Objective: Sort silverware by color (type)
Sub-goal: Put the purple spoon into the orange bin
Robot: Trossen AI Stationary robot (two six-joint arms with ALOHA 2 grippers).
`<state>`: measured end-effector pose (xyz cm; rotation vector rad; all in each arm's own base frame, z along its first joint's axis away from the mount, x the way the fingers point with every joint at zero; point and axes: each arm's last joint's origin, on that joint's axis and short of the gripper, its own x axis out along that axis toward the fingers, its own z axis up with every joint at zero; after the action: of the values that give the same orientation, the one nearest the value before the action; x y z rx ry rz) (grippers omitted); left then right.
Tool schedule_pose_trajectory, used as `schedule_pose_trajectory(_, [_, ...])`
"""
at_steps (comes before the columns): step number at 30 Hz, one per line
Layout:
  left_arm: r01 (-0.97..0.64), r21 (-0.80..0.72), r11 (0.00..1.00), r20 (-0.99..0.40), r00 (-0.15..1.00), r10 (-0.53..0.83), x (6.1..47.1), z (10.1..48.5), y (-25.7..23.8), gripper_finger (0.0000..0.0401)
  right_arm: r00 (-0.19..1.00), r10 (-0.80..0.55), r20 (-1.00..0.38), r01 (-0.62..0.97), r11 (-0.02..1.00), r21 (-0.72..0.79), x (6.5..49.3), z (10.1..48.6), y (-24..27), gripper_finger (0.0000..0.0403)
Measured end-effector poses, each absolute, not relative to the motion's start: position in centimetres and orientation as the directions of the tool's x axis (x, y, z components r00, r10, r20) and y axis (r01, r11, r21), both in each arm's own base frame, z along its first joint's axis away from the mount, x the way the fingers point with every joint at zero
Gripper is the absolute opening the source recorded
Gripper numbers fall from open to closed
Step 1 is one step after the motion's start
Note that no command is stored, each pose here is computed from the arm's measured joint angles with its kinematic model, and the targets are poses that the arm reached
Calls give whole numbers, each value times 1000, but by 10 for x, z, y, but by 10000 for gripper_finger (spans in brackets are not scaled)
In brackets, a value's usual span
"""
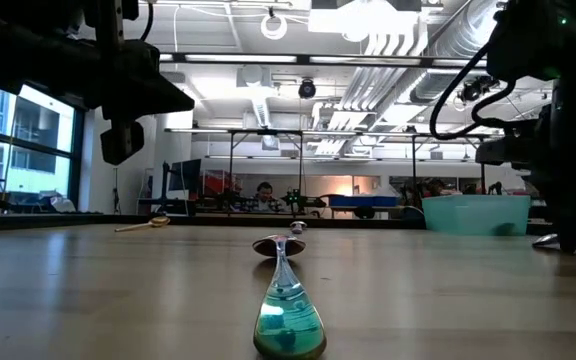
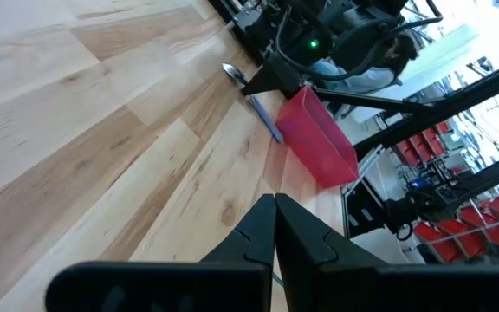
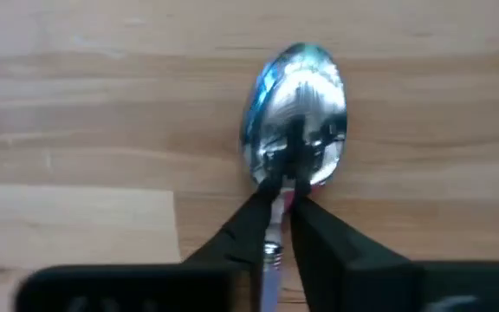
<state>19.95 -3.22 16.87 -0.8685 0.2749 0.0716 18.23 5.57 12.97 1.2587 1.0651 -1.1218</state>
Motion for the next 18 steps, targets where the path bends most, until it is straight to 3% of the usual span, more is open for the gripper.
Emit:
schedule_pose_trajectory(3, [-189, -748, 636, -277, 960, -41, 200, 167, -31, 1, 173, -41, -984, 984, 47, 171, 184, 130, 56, 9])
schedule_pose_trajectory(7, [-186, -738, 648, -272, 962, -35, 203, 165, -30, 16, 245, -47, -968, 961, 146, 236, 191, 130, 57, 10])
schedule_pose_trajectory(12, [-151, -786, 599, -239, 968, -71, 207, 165, -32, 44, 503, -89, -859, 853, 210, 478, 214, 139, 61, 2])
schedule_pose_trajectory(18, [-116, -817, 565, -222, 967, -121, 214, 165, -36, 70, 775, -217, -593, 631, 303, 714, 240, 161, 62, 0])
